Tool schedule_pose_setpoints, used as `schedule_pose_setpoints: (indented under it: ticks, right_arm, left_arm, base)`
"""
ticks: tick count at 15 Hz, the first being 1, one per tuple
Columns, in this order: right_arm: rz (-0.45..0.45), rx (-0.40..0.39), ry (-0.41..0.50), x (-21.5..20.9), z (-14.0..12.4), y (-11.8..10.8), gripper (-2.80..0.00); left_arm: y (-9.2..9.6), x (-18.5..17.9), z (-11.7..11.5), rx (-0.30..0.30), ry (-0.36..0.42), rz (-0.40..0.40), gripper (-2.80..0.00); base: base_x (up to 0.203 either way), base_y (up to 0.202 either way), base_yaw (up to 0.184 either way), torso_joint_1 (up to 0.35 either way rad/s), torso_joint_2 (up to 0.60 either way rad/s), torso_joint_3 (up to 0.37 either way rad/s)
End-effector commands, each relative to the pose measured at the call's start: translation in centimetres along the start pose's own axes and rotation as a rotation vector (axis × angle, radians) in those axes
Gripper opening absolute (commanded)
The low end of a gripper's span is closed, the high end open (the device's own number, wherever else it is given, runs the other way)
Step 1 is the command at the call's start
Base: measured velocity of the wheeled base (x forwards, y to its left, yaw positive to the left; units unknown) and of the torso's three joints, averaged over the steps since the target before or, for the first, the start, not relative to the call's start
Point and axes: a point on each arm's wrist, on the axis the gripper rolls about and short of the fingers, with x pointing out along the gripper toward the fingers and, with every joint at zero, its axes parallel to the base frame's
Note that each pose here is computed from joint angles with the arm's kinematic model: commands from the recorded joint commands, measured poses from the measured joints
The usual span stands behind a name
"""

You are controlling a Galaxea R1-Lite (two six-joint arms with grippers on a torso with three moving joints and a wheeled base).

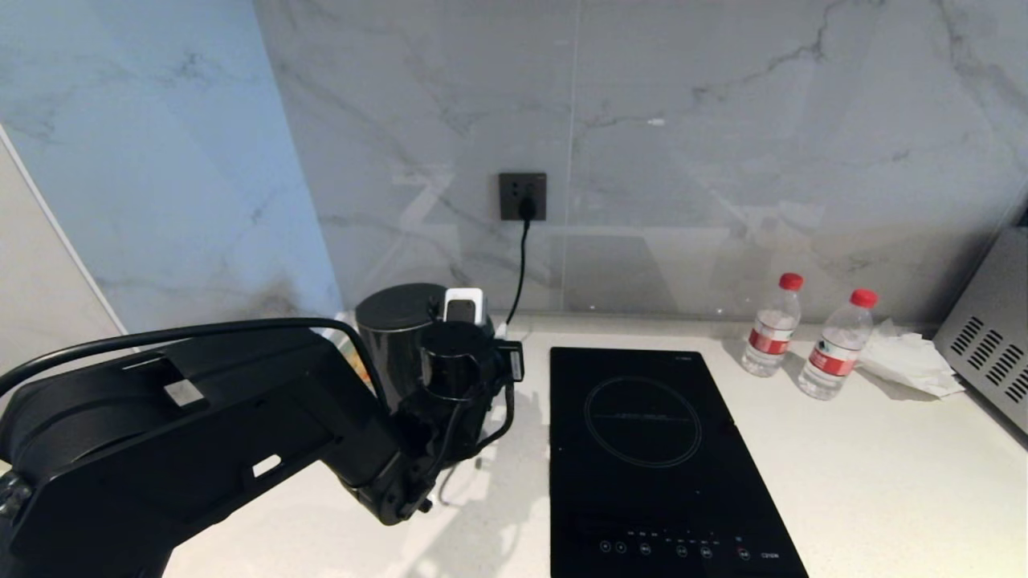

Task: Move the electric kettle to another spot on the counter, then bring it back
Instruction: Place it on the power base

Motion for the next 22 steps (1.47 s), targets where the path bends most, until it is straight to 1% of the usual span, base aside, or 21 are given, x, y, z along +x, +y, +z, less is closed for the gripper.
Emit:
schedule_pose_setpoints:
  ticks: [1,5,7,9,14,16,18,19,22]
  right_arm:
    - [0.000,0.000,0.000,0.0,0.0,0.0,-2.80]
    - [0.000,0.000,0.000,0.0,0.0,0.0,-2.80]
    - [0.000,0.000,0.000,0.0,0.0,0.0,-2.80]
    - [0.000,0.000,0.000,0.0,0.0,0.0,-2.80]
    - [0.000,0.000,0.000,0.0,0.0,0.0,-2.80]
    - [0.000,0.000,0.000,0.0,0.0,0.0,-2.80]
    - [0.000,0.000,0.000,0.0,0.0,0.0,-2.80]
    - [0.000,0.000,0.000,0.0,0.0,0.0,-2.80]
    - [0.000,0.000,0.000,0.0,0.0,0.0,-2.80]
  left_arm:
    - [-0.1,0.2,-1.3,0.010,0.023,0.004,-2.80]
    - [-1.0,0.0,-1.1,-0.002,0.013,-0.001,-2.80]
    - [-1.1,0.1,-1.2,-0.002,0.014,0.000,-2.80]
    - [-1.3,0.4,-0.5,-0.014,-0.008,-0.001,-2.80]
    - [-1.8,0.9,0.2,-0.022,-0.022,-0.005,-2.80]
    - [-1.6,0.9,-0.3,-0.014,-0.008,0.000,-2.80]
    - [-1.4,0.9,-0.9,-0.008,0.004,0.022,-2.80]
    - [-1.1,1.1,-1.3,-0.003,0.010,0.035,-2.80]
    - [-0.2,1.7,-1.7,0.000,0.013,0.060,-2.80]
  base:
    - [0.000,0.000,0.000,0.000,0.00,0.000]
    - [0.000,0.000,0.000,0.000,0.00,0.000]
    - [0.000,0.000,0.000,0.000,0.00,0.000]
    - [0.000,0.000,0.000,0.000,0.00,0.000]
    - [0.000,0.000,0.000,0.000,0.00,0.000]
    - [0.000,0.000,0.000,0.000,0.00,0.000]
    - [0.000,0.000,0.000,0.000,0.00,0.000]
    - [0.000,0.000,0.000,0.000,0.00,0.000]
    - [0.000,0.000,0.000,0.000,0.00,0.000]
